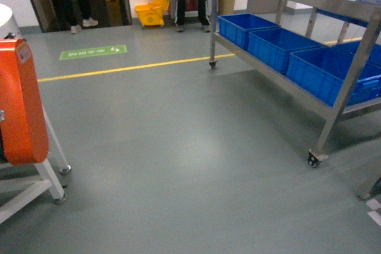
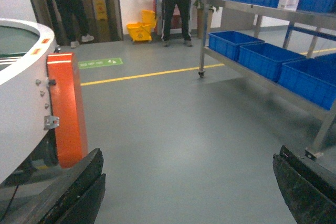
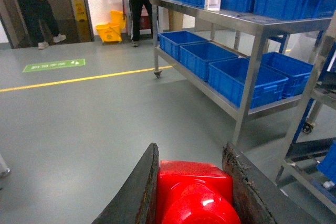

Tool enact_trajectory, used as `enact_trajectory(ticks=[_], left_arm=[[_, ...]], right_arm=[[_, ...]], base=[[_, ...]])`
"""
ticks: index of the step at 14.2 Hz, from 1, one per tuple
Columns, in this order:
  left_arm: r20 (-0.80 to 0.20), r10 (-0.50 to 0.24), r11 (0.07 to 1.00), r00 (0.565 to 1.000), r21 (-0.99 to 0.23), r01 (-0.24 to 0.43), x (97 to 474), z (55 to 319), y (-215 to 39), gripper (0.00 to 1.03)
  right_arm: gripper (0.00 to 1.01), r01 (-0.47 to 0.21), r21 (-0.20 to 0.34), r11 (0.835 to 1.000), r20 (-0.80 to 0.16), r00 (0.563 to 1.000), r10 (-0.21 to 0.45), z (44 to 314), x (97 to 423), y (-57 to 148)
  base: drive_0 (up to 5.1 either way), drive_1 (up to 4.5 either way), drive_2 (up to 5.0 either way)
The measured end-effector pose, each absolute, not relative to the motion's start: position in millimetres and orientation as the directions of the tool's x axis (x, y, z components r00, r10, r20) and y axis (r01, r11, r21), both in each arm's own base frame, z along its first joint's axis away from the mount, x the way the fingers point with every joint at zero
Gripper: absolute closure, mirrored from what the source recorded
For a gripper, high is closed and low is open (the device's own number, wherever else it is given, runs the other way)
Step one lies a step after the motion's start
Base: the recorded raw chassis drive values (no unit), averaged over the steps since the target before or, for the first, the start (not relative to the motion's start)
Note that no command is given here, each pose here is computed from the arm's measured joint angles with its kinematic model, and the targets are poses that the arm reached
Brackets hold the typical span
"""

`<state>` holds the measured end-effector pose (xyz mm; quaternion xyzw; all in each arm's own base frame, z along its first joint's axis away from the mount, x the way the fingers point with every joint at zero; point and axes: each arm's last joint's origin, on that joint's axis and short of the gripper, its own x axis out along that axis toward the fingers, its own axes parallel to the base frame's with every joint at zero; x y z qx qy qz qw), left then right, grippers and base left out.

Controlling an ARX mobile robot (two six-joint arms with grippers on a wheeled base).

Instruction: Pick red block from blue box to shelf

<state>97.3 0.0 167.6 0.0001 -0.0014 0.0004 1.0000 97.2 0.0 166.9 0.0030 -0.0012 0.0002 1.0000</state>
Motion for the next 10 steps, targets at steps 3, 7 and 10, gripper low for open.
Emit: enact_trajectory(ticks=[3, 7, 10], left_arm=[[0.003, 0.001, 1.000, 1.000, 0.000, -0.001, 97.3, 167.6, 0.0, 0.05], [0.003, 0.000, 1.000, 1.000, 0.000, 0.000, 97.3, 167.6, 0.0, 0.05], [0.003, 0.001, 1.000, 1.000, 0.000, -0.001, 97.3, 167.6, 0.0, 0.05]], right_arm=[[0.72, 0.000, 0.006, 1.000, 0.003, 1.000, 0.000, 166.9, 97.2, 0.0], [0.72, 0.000, 0.006, 1.000, 0.003, 1.000, 0.000, 166.9, 97.2, 0.0], [0.72, 0.000, 0.006, 1.000, 0.003, 1.000, 0.000, 166.9, 97.2, 0.0]], base=[[-1.5, -1.48, -1.5], [-1.5, -1.50, -1.5], [-1.5, -1.53, -1.5]])
